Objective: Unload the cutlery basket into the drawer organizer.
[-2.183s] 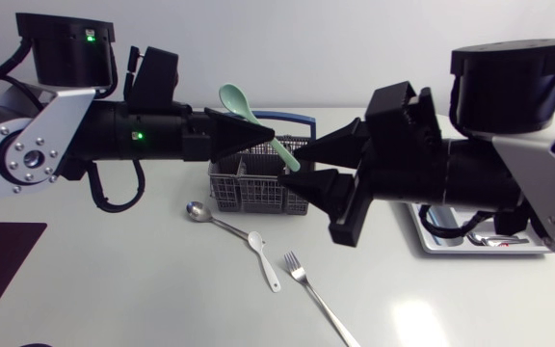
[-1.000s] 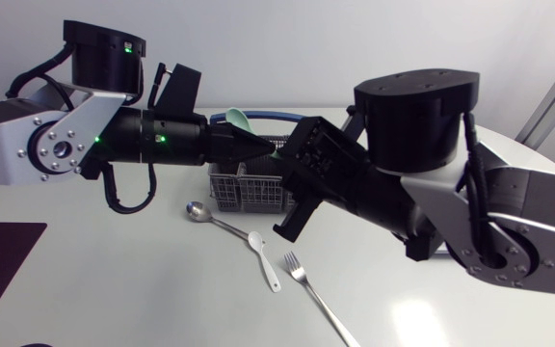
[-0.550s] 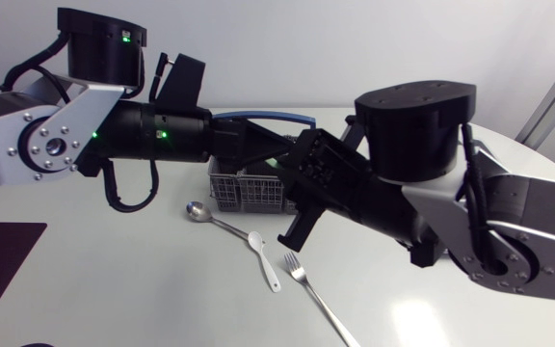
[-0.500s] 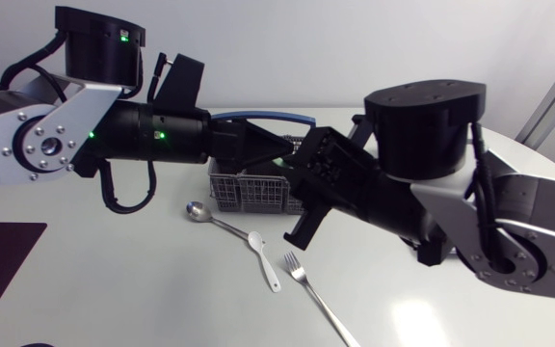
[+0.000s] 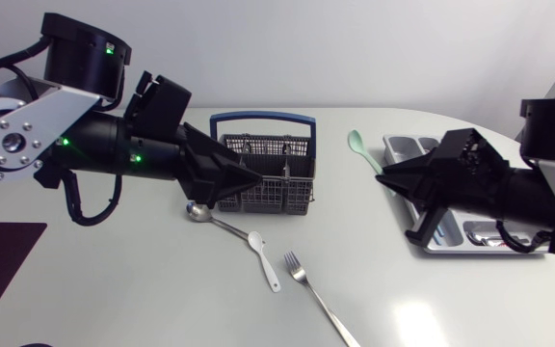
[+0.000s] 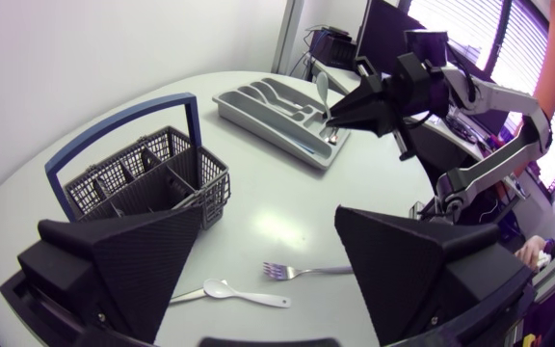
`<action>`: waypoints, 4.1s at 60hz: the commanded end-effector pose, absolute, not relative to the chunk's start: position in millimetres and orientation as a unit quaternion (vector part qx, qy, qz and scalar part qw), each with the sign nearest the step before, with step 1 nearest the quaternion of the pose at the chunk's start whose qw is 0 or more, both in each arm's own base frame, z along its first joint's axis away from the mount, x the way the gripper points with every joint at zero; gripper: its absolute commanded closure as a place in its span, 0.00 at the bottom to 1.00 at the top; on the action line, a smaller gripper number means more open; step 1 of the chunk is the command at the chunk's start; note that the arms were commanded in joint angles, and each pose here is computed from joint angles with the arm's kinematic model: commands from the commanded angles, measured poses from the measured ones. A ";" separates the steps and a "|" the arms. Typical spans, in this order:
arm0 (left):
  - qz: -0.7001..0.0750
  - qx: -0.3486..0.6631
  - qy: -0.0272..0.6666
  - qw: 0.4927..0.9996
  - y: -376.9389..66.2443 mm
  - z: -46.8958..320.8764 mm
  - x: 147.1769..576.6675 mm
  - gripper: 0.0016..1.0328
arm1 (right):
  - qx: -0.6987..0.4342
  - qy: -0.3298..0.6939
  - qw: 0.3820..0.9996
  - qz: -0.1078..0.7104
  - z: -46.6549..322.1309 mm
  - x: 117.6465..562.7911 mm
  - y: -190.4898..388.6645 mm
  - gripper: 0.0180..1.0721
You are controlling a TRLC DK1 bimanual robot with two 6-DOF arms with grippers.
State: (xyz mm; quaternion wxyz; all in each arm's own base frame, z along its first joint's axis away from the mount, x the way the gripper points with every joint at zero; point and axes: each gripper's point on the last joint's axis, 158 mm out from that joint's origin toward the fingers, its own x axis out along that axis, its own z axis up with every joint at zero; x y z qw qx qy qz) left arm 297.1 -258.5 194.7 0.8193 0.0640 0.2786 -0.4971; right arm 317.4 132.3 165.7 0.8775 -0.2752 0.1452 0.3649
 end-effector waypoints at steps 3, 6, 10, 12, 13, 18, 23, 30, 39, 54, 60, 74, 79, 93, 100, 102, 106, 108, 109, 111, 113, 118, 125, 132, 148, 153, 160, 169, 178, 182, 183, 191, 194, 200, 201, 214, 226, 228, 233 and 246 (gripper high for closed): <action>-0.501 0.103 0.290 0.809 -252.0 173.2 291.0 0.05 | -0.293 0.163 0.868 0.366 144.8 312.0 95.2 0.95; -0.501 0.111 0.297 0.805 -251.5 166.0 291.6 0.05 | -0.294 0.170 0.866 0.368 139.5 310.8 75.6 0.95; -0.501 0.121 0.304 0.801 -250.5 158.1 292.3 0.05 | -0.299 0.182 0.860 0.373 129.4 309.0 56.7 0.95; -0.501 0.129 0.310 0.797 -249.9 150.9 292.5 0.05 | -0.301 0.190 0.856 0.376 122.0 308.1 45.8 0.95; -0.501 0.130 0.312 0.797 -249.6 150.1 292.6 0.05 | -0.301 0.192 0.854 0.378 119.4 307.5 41.4 0.95; -0.504 0.138 0.321 0.790 -249.4 140.5 292.0 0.05 | -0.306 0.214 0.842 0.389 101.5 304.7 19.0 0.95; -0.505 0.146 0.327 0.785 -250.1 132.7 289.7 0.05 | -0.306 0.231 0.832 0.401 86.6 302.9 -3.2 0.95; -0.507 0.158 0.332 0.779 -251.0 125.2 286.9 0.05 | -0.311 0.250 0.823 0.405 76.0 308.0 -45.2 0.95; -0.506 0.168 0.337 0.776 -249.8 120.5 285.9 0.05 | -0.316 0.267 0.807 0.422 65.1 310.7 -94.9 0.95; -0.509 0.185 0.344 0.767 -252.7 110.5 280.3 0.05 | -0.369 0.311 0.753 0.448 28.9 314.0 -158.2 0.95; -0.511 0.200 0.346 0.761 -253.9 106.4 276.6 0.05 | -0.398 0.325 0.737 0.439 18.7 317.2 -173.5 0.94; -0.519 0.211 0.351 0.750 -256.6 100.9 270.2 0.05 | -0.433 0.363 0.700 0.437 -6.4 324.8 -196.8 0.94; -0.522 0.214 0.354 0.746 -255.5 98.0 267.2 0.05 | -0.439 0.375 0.690 0.437 -13.4 324.9 -202.6 0.90; -0.534 0.234 0.356 0.730 -253.3 92.6 258.2 0.05 | -0.451 0.387 0.678 0.433 -12.9 321.9 -203.8 0.68; -0.558 0.273 0.339 0.707 -255.9 87.4 245.2 0.05 | -0.464 0.383 0.679 0.420 2.6 317.7 -199.0 0.49; -0.560 0.278 0.336 0.705 -256.4 87.2 244.1 0.05 | -0.466 0.383 0.680 0.417 6.3 316.6 -197.9 0.42; -0.569 0.298 0.327 0.693 -259.9 84.1 238.5 0.05 | -0.472 0.380 0.681 0.411 14.0 312.5 -193.3 0.36; -0.574 0.306 0.325 0.686 -260.9 81.1 234.9 0.05 | -0.474 0.378 0.683 0.407 20.1 311.1 -190.1 0.34; -0.576 0.309 0.323 0.685 -261.6 80.7 234.5 0.05 | -0.471 0.380 0.687 0.402 23.8 310.7 -187.8 0.33; -0.577 0.313 0.322 0.682 -261.7 78.9 233.7 0.05 | -0.465 0.382 0.693 0.396 28.4 310.3 -184.5 0.31; -0.576 0.316 0.326 0.680 -262.1 75.7 233.4 0.05 | -0.451 0.387 0.703 0.391 34.4 309.6 -175.8 0.29; -0.576 0.316 0.334 0.676 -261.3 69.4 234.5 0.05 | -0.421 0.395 0.719 0.387 45.5 306.4 -154.9 0.29; -0.576 0.316 0.349 0.668 -256.1 56.5 232.7 0.05 | -0.389 0.388 0.740 0.387 65.0 302.9 -107.5 0.29; -0.568 0.313 0.356 0.673 -248.9 51.0 235.4 0.05 | -0.369 0.378 0.747 0.404 76.5 290.7 -46.2 0.30; -0.558 0.309 0.370 0.675 -234.2 40.8 237.4 0.05 | -0.321 0.391 0.736 0.450 75.4 271.0 87.5 0.30; -0.554 0.310 0.373 0.677 -230.9 38.6 238.7 0.05 | -0.299 0.412 0.733 0.452 70.7 269.3 115.2 0.30; -0.551 0.308 0.378 0.678 -225.9 35.3 239.1 0.05 | -0.266 0.454 0.716 0.458 58.8 258.9 153.2 0.39; -0.549 0.307 0.382 0.678 -221.8 31.7 237.9 0.05 | -0.250 0.495 0.700 0.450 41.7 249.8 183.7 0.43; -0.544 0.304 0.383 0.681 -218.1 30.0 239.1 0.05 | -0.236 0.534 0.677 0.448 22.6 241.8 201.5 0.43; -0.542 0.303 0.384 0.683 -216.3 28.4 239.9 0.05 | -0.236 0.551 0.663 0.449 12.1 234.9 208.6 0.43; -0.542 0.303 0.382 0.684 -216.2 28.3 240.7 0.05 | -0.238 0.555 0.659 0.448 8.6 233.0 210.3 0.44; -0.536 0.301 0.382 0.690 -212.4 27.5 244.9 0.05 | -0.246 0.581 0.639 0.440 -10.5 223.2 218.9 0.48; -0.534 0.300 0.382 0.692 -211.3 27.3 246.0 0.05 | -0.250 0.592 0.634 0.430 -18.7 222.1 218.5 0.53; -0.533 0.300 0.384 0.692 -209.0 25.6 245.7 0.05 | -0.257 0.602 0.633 0.414 -30.0 223.0 219.1 0.58; -0.533 0.301 0.383 0.691 -208.9 25.2 245.6 0.05 | -0.257 0.603 0.633 0.411 -31.6 223.9 218.8 0.60; -0.532 0.300 0.385 0.692 -207.5 24.4 245.9 0.05 | -0.266 0.612 0.634 0.390 -44.5 223.2 224.5 0.74; -0.530 0.300 0.381 0.696 -204.8 26.6 246.3 0.05 | -0.287 0.611 0.646 0.356 -56.2 226.6 215.8 0.92; -0.529 0.299 0.381 0.696 -204.2 26.6 246.3 0.05 | -0.290 0.610 0.647 0.352 -57.5 227.2 213.6 0.94; -0.529 0.300 0.381 0.696 -203.9 26.5 245.6 0.05 | -0.295 0.609 0.649 0.347 -60.7 226.5 209.2 0.94; -0.529 0.301 0.378 0.698 -203.8 28.6 245.4 0.05 | -0.289 0.586 0.674 0.343 -39.0 234.7 197.5 0.95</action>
